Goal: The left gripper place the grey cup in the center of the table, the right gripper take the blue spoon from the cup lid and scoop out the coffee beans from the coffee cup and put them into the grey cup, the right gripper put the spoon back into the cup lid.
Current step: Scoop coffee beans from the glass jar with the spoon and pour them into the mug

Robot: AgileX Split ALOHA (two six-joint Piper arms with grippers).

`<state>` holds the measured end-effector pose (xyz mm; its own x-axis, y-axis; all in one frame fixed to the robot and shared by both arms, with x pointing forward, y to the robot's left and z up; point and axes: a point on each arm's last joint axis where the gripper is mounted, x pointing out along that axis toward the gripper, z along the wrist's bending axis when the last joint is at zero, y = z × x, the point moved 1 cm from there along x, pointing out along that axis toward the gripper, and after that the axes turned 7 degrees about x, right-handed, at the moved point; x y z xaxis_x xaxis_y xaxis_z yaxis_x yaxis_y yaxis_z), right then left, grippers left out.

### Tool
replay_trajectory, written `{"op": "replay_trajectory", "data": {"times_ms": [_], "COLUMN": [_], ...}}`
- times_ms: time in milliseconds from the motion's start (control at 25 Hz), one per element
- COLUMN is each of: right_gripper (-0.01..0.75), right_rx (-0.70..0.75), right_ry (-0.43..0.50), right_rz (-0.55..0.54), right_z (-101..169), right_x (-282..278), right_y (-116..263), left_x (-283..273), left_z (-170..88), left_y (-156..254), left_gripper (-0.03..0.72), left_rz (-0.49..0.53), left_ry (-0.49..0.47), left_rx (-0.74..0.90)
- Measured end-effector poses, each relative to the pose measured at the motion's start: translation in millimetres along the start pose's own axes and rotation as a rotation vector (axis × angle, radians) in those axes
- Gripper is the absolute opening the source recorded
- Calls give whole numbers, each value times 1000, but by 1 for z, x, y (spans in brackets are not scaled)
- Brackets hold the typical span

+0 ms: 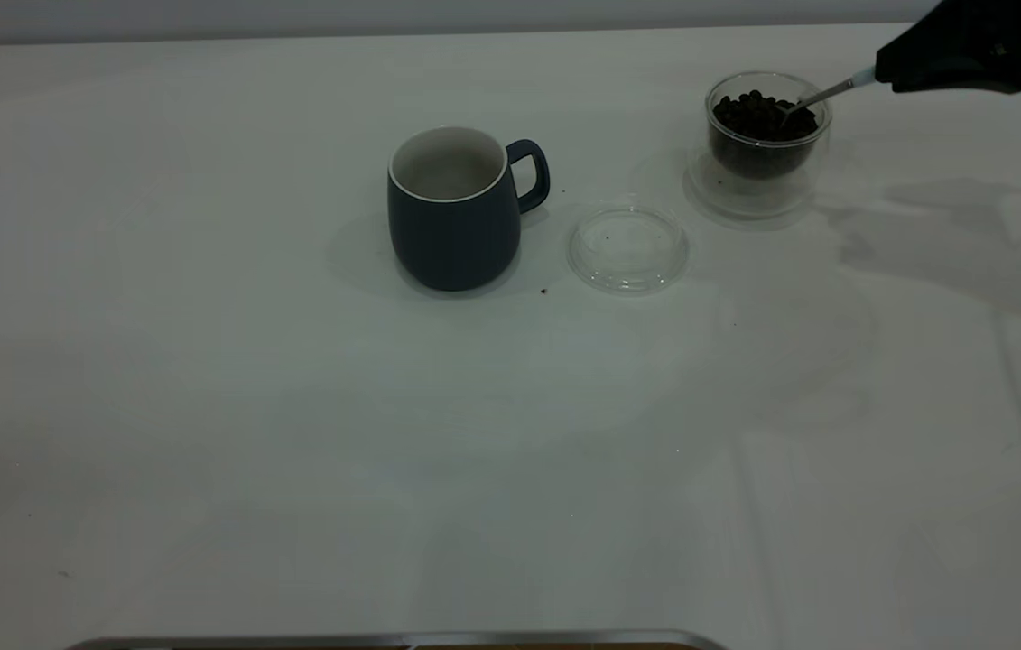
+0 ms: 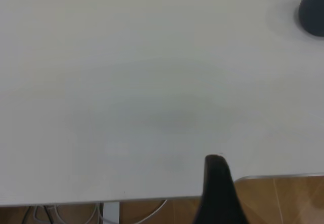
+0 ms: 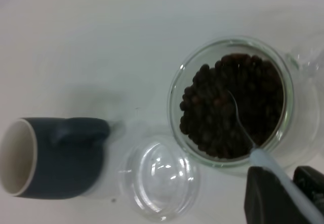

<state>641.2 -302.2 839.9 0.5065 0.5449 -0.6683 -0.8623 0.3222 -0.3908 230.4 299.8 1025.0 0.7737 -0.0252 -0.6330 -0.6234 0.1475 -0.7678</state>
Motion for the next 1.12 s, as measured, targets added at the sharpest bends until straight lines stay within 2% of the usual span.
{"op": "replay_trajectory", "data": {"times_ms": [320,760,1120], "right_gripper": [107,107,107], "right_rx": [189,383,437], "right_ry": [-140,-238,-353], "right_rz": [-14,-23,-37], "right_z": [-25,-44,-39], "right_x": [-4,2,-3], "right_y": [3,10,7], "left_x": [0,0,0], "left_z": [0,0,0], "left_y": [0,0,0], "left_gripper": [592,592,592], "left_rz": [0,0,0], "left_ry": [0,0,0], "left_rx": [0,0,1]}}
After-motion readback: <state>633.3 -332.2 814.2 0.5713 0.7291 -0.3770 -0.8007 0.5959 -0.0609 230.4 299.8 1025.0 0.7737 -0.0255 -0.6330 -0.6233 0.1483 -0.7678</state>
